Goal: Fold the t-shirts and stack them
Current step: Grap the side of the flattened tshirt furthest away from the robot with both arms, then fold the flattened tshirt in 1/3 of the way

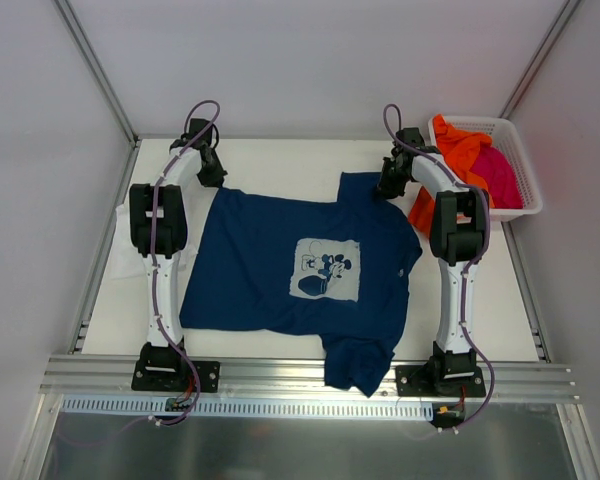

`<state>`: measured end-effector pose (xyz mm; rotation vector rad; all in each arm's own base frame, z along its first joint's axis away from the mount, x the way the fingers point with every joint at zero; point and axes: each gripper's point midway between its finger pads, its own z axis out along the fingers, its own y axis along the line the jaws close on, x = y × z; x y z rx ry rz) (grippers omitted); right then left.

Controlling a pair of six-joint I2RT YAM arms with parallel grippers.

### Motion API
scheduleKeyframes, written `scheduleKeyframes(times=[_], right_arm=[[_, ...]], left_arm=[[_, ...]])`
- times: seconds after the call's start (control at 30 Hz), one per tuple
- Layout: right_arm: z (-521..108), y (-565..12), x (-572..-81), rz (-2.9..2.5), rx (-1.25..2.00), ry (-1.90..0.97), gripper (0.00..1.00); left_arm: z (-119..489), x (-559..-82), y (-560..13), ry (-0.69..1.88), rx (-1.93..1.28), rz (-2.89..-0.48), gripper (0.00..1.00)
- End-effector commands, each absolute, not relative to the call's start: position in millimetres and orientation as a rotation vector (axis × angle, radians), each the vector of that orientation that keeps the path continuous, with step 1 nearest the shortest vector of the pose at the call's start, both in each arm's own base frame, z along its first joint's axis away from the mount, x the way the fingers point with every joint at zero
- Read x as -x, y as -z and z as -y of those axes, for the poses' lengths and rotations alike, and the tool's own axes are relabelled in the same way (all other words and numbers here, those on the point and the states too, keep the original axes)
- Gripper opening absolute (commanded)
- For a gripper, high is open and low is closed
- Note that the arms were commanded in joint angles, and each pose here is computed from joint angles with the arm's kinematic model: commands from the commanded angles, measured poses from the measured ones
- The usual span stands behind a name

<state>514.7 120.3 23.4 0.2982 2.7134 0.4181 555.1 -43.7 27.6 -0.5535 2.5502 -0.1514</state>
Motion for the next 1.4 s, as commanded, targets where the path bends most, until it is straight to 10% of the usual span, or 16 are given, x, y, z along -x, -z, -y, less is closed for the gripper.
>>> scheduleKeyframes(times=[0.0, 0.33, 1.37], right_arm=[[-128, -4, -485, -2.824, -0.294, -0.402, 0.18], [-126, -8, -488, -2.801, -0.295, -0.387, 0.01], [-101, -105, -548, -2.579, -0.272, -0.325, 0.01]], left_arm=[[46, -560, -35, 0.124, 0.537, -2.546, 0.00], [40, -559, -37, 0.082, 0.564, -2.538, 0.00], [25, -582, -97, 0.096, 0.555, -2.397, 0.00]])
